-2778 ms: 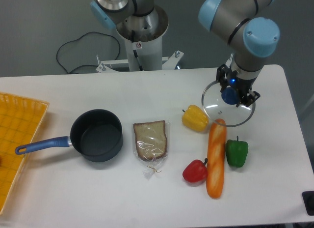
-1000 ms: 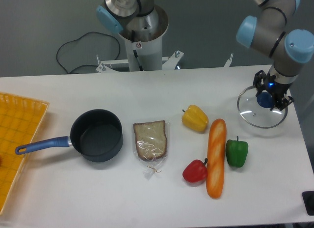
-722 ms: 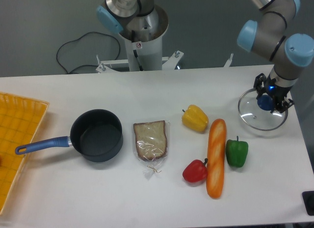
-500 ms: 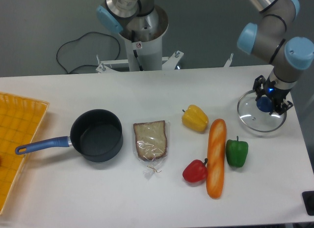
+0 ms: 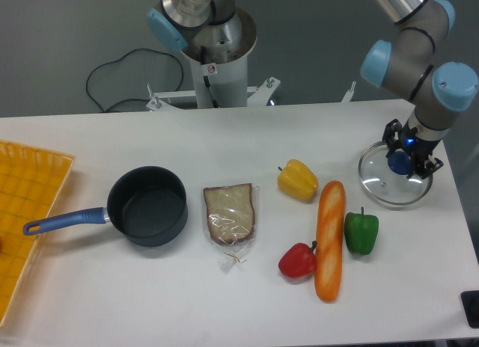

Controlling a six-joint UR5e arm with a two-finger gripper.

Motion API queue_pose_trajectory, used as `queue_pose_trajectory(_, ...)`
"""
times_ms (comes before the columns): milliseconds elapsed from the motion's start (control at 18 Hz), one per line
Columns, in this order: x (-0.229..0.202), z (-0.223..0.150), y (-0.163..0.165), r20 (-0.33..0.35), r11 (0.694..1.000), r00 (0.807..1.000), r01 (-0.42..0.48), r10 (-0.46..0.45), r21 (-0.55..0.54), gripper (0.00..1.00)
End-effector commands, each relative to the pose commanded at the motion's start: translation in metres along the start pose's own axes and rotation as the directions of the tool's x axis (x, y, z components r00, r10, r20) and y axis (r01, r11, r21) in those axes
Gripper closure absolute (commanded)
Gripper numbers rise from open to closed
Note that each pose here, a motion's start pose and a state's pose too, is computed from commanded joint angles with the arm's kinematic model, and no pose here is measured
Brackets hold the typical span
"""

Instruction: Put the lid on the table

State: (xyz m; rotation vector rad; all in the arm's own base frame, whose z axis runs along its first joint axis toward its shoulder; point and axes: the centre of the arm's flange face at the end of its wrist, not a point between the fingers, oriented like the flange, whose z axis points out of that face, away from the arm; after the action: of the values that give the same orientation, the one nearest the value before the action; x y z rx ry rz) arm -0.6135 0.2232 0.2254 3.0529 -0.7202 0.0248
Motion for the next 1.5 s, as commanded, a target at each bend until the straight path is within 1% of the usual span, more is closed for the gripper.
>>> queue_pose_trajectory(1500, 0.0, 0.011, 0.001, -0.014, 1.0, 1.0, 0.001, -0.001, 0.003, 0.53)
